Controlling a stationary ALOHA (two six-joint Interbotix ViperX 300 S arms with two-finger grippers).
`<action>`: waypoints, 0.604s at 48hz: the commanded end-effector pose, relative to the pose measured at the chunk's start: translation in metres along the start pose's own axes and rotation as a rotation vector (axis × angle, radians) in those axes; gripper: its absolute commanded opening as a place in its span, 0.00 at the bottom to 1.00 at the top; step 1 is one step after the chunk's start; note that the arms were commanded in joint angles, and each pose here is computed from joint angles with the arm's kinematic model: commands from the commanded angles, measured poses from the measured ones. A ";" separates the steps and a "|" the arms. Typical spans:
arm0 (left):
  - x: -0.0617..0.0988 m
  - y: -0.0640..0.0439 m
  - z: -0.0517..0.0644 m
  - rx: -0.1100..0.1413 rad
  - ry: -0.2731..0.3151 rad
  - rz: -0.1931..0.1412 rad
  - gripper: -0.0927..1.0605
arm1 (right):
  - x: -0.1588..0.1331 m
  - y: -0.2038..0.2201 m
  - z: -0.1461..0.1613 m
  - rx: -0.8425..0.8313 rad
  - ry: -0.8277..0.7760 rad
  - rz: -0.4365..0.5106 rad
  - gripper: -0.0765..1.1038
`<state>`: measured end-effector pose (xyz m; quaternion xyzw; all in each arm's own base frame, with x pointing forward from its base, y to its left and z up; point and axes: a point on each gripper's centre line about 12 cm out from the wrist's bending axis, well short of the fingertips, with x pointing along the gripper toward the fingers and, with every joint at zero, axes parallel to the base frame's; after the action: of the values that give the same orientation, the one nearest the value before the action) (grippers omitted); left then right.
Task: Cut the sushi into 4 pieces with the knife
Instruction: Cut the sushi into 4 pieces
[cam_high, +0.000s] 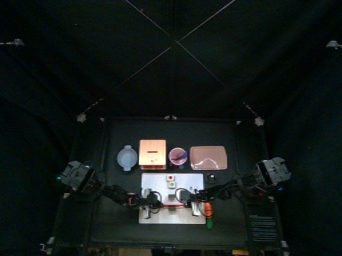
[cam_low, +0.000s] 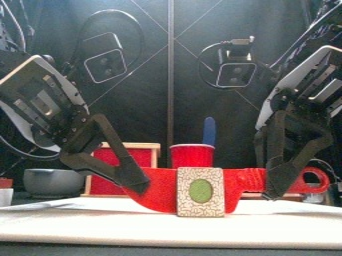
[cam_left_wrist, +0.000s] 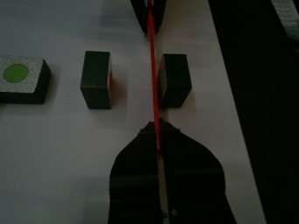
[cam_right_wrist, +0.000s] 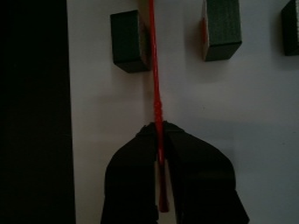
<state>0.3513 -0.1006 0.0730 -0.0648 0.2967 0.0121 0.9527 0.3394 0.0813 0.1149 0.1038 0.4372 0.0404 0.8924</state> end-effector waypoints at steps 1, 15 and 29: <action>-0.013 0.005 0.016 -0.027 -0.037 0.000 0.44 | -0.024 0.002 0.014 0.000 -0.056 0.019 0.16; -0.048 0.012 0.047 -0.038 -0.149 -0.027 0.67 | -0.074 -0.003 -0.006 0.014 -0.039 0.041 0.16; -0.085 0.021 0.066 0.003 -0.276 -0.053 0.67 | -0.131 -0.015 -0.045 0.108 0.010 0.084 0.17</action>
<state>0.3191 -0.0737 0.1569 -0.0685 0.1898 -0.0048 0.9794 0.2363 0.0573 0.1777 0.1557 0.4387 0.0553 0.8833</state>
